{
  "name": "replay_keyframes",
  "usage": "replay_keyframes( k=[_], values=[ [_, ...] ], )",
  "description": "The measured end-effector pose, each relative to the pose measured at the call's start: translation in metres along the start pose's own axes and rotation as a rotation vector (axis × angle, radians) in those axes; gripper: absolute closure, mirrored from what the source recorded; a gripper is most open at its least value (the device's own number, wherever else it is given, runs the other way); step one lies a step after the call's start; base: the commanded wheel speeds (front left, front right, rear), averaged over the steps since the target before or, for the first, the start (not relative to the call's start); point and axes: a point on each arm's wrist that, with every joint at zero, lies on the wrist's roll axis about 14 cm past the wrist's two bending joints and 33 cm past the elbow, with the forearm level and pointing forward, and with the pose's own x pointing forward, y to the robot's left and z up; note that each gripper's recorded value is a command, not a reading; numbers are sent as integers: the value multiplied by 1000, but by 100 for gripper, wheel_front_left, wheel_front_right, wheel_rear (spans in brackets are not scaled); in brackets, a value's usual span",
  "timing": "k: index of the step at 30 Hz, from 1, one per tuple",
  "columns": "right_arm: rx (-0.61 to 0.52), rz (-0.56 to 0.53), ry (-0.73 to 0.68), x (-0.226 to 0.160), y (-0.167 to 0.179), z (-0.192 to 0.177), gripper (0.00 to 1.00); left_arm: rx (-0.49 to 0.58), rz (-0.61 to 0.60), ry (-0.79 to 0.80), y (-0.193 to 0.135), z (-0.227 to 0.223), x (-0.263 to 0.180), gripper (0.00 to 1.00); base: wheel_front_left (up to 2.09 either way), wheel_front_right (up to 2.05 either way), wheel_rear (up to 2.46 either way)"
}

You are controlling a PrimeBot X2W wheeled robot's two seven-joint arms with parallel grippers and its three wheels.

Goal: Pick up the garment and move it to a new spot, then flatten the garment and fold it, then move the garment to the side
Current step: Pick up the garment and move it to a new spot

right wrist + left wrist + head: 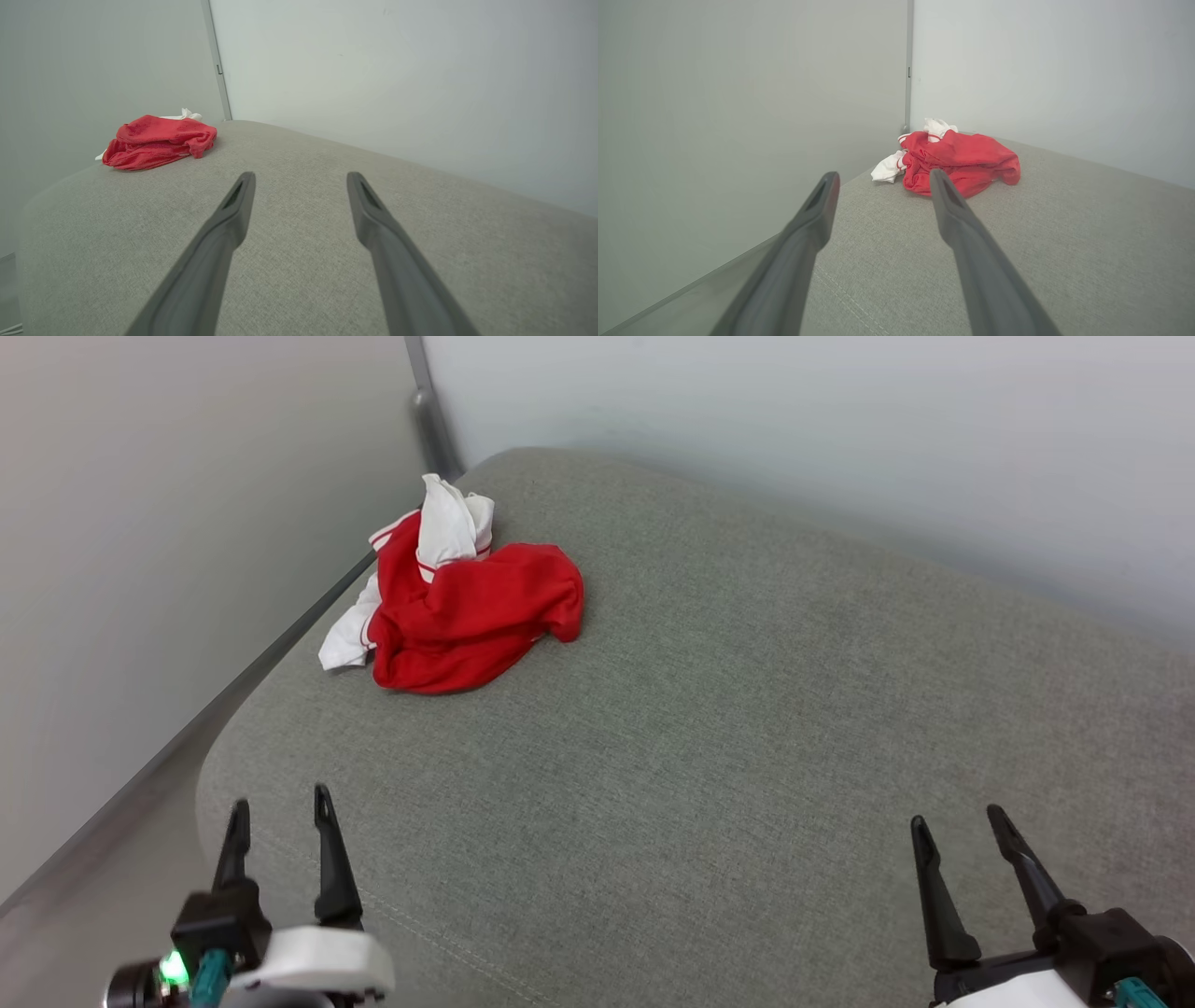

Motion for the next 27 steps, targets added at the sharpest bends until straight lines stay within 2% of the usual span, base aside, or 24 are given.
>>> replay_keyframes(
  k=[8, 17, 18, 19, 24, 27],
  values=[
    [-23, -47, -2, 8, -22, -6, 0, 13, -43, -127, -4, 44, 70, 0, 0, 0, 0],
    [-78, -109, 26, 27, -58, -32, 0, 66, -117, -251, -33, 95, 177, 0, 0, 0, 0],
    [-100, -145, 45, 28, -76, -44, 0, 66, -120, -274, -38, 106, 210, 0, 0, 0, 0],
    [-106, -154, 53, 28, -80, -49, 0, 91, -131, -279, -41, 109, 221, 0, 0, 0, 0],
    [-130, -180, 82, 27, -102, -67, 0, 131, -174, -227, -61, 107, 269, 0, 0, 0, 0],
    [-142, -200, 85, 27, -113, -72, 0, 153, -185, -117, -67, 91, 294, 0, 0, 0, 0]
  ],
)
